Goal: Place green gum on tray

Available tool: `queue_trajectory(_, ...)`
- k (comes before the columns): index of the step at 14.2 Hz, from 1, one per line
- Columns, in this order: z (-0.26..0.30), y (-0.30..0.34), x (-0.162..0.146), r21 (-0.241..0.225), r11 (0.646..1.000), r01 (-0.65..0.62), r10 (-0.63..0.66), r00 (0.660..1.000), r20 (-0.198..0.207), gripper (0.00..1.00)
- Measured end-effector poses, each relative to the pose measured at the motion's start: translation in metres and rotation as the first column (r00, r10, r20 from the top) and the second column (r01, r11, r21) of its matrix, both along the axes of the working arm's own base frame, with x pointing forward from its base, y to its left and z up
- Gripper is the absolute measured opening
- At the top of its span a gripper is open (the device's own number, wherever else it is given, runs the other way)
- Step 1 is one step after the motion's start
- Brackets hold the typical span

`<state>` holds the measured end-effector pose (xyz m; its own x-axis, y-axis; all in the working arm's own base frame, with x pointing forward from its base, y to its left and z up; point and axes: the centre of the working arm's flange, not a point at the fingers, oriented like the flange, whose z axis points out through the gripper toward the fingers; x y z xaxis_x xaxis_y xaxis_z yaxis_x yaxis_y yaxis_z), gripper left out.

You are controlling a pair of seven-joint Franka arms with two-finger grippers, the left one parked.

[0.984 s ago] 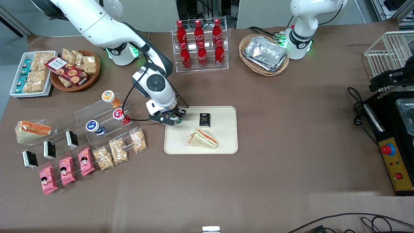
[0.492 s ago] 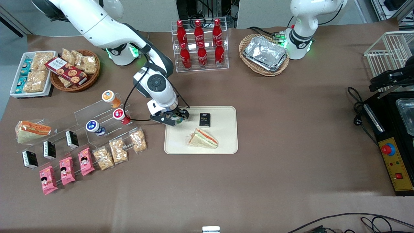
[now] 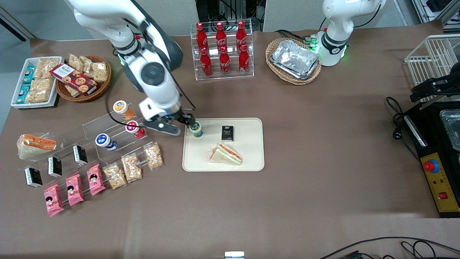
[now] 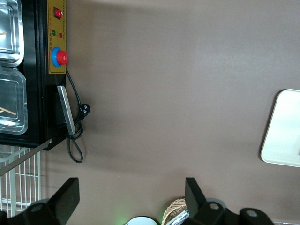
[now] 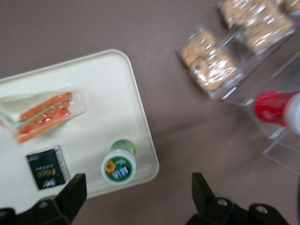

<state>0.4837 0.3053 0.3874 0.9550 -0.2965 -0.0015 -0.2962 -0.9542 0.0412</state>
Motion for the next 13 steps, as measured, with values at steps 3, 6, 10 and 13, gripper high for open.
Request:
queue_trajectory(3, 0.092, -0.072, 0.033, -0.014, 0.999, -0.050, 0.050, 0.998, -0.023, 1.00)
queue_trajectory(6, 0.155, -0.174, 0.067, -0.004, 0.995, -0.103, 0.103, 0.994, -0.029, 1.00)
queue_trajectory(10, 0.198, -0.291, 0.082, -0.004, 0.984, -0.179, 0.179, 0.984, 0.015, 1.00)
queue_trajectory(13, 0.218, -0.360, 0.078, -0.011, 0.980, -0.200, 0.201, 0.979, 0.029, 1.00)
